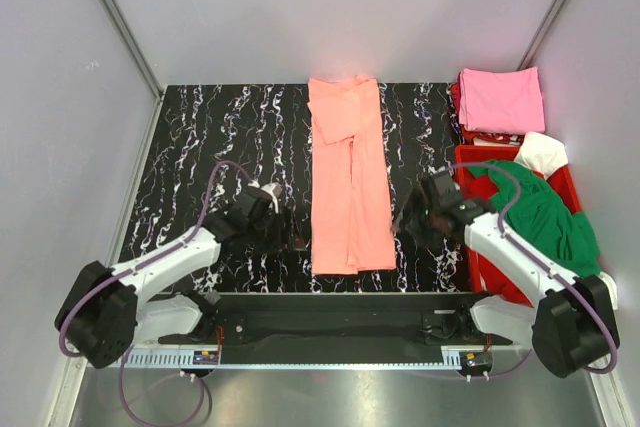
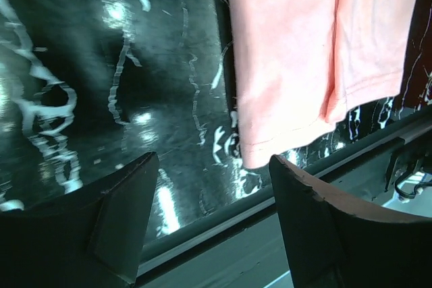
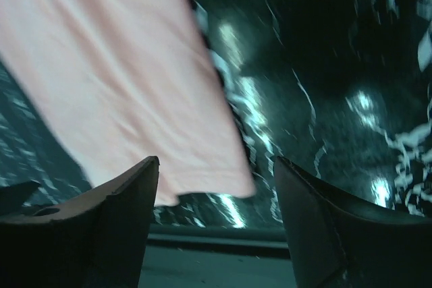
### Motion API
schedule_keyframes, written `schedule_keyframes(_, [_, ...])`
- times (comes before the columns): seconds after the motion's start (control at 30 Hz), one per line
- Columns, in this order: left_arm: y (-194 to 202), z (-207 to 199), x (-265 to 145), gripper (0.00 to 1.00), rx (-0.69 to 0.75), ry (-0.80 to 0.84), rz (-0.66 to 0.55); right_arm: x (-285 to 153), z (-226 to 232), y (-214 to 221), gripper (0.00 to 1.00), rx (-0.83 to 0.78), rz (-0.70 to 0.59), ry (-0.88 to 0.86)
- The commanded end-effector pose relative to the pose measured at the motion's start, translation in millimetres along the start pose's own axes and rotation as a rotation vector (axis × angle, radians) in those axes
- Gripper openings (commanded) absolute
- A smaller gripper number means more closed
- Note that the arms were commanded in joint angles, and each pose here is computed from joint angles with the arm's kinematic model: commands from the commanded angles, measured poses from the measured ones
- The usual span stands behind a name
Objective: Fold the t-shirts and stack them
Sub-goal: Fold the tshirt
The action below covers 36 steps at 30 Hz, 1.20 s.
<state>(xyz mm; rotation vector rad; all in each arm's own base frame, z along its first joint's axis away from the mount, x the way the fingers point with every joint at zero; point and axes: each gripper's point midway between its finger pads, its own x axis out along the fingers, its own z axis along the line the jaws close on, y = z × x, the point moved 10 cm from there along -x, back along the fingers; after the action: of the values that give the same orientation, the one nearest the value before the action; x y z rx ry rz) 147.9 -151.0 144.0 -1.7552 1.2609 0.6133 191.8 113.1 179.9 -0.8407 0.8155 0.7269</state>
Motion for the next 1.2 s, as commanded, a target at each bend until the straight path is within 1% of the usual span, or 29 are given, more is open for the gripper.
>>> schedule_keyframes(0.0, [-2,-21,16,0.71,-0.062,0.119,-0.053,0,-7,29,0.75,0.074,0.028,-0.019])
schedule_keyframes(0.13, [9,-21,32,0.70,-0.083,0.093,-0.008,12,-16,53,0.73,0.058,0.082,0.022])
schedule_keyframes(0.17, [11,-22,33,0.69,-0.082,0.086,-0.004,17,-23,60,0.72,0.066,0.101,0.048])
schedule_keyframes(0.2, [16,-22,36,0.69,-0.081,0.070,0.009,20,-23,63,0.71,0.067,0.102,0.039])
schedule_keyframes(0.27, [20,-21,39,0.69,-0.095,0.059,0.018,26,-29,70,0.66,0.086,0.115,0.047])
schedule_keyframes(0.43, [33,-20,44,0.68,-0.109,0.052,0.043,35,-29,77,0.58,0.085,0.134,0.044])
schedule_keyframes(0.47, [37,-21,45,0.68,-0.111,0.050,0.054,38,-29,78,0.55,0.082,0.139,0.050])
schedule_keyframes(0.5, [39,-20,45,0.68,-0.112,0.045,0.054,39,-29,79,0.48,0.080,0.142,0.051])
schedule_keyframes(0.6, [47,-17,49,0.67,-0.116,0.031,0.065,46,-29,81,0.33,0.080,0.155,0.053])
schedule_keyframes(0.63, [49,-16,50,0.66,-0.117,0.026,0.067,48,-29,82,0.25,0.080,0.162,0.061])
schedule_keyframes(0.73, [52,-16,52,0.64,-0.118,0.015,0.081,50,-29,83,0.17,0.074,0.166,0.064])
schedule_keyframes(0.9, [60,-14,51,0.61,-0.129,-0.022,0.101,47,-29,82,0.14,0.077,0.154,0.061])
schedule_keyframes(0.97, [64,-12,52,0.59,-0.125,-0.021,0.099,48,-30,83,0.12,0.080,0.153,0.061])
schedule_keyframes(1.0, [65,-12,52,0.57,-0.127,-0.017,0.098,48,-30,83,0.12,0.080,0.155,0.060])
schedule_keyframes(1.03, [65,-12,53,0.48,-0.127,-0.011,0.100,48,-30,83,0.11,0.078,0.157,0.063])
schedule_keyframes(1.13, [64,-15,59,0.32,-0.120,-0.008,0.105,48,-29,83,0.04,0.076,0.158,0.058])
schedule_keyframes(1.17, [63,-15,62,0.22,-0.108,-0.021,0.102,47,-29,82,0.00,0.076,0.155,0.056])
